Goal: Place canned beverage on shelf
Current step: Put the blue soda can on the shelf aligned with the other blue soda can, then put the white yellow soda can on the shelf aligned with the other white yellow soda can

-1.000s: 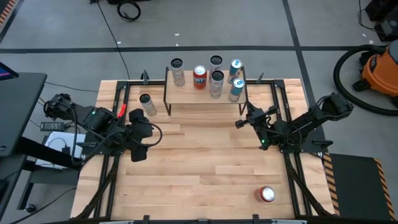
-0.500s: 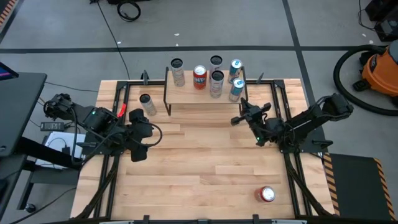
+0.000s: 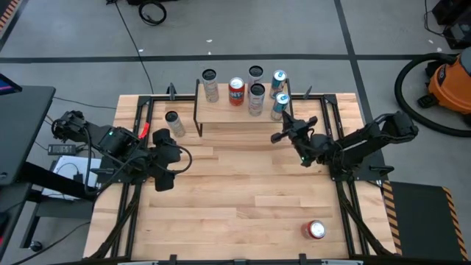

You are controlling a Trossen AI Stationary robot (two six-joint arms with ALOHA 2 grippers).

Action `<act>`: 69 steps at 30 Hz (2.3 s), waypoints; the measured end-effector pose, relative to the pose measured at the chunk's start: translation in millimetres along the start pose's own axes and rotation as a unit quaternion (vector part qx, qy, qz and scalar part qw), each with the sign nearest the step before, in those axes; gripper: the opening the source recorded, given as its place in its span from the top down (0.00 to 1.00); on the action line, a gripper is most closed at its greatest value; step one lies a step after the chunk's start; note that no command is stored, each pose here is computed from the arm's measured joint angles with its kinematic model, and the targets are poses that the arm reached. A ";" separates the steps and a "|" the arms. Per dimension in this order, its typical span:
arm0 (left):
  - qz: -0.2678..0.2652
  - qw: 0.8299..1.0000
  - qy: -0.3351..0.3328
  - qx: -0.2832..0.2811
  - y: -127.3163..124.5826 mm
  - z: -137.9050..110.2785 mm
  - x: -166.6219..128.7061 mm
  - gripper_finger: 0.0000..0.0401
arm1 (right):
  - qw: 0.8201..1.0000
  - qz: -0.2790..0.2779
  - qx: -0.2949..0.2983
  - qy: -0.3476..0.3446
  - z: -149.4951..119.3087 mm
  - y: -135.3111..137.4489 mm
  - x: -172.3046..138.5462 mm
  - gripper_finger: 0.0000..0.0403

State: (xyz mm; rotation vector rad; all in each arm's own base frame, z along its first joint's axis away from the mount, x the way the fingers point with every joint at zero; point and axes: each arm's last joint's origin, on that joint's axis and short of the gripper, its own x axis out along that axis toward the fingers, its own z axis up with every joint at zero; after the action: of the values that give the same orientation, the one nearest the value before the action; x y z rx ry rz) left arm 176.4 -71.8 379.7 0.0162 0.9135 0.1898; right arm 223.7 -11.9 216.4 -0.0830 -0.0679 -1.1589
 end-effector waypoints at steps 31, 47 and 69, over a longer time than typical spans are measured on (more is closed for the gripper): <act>0.000 1.000 0.000 -0.003 0.0 0.0 0.0 0.21 | 0.999 0.038 0.022 -0.003 6.9 8.3 -25.6 0.97; 0.002 0.999 -0.041 0.000 2.6 10.5 2.2 0.21 | 0.989 0.142 0.029 -0.043 30.2 10.2 -76.4 0.94; -0.052 0.998 0.036 0.020 6.2 14.0 20.6 0.21 | 0.983 0.176 0.000 -0.046 31.5 11.0 -93.6 0.77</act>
State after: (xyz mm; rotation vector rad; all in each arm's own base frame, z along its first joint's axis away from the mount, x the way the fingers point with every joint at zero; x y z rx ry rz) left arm 198.7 -61.2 372.7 -0.0015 0.9880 0.0755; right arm 196.1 81.0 238.4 -0.1427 -0.1292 -0.8011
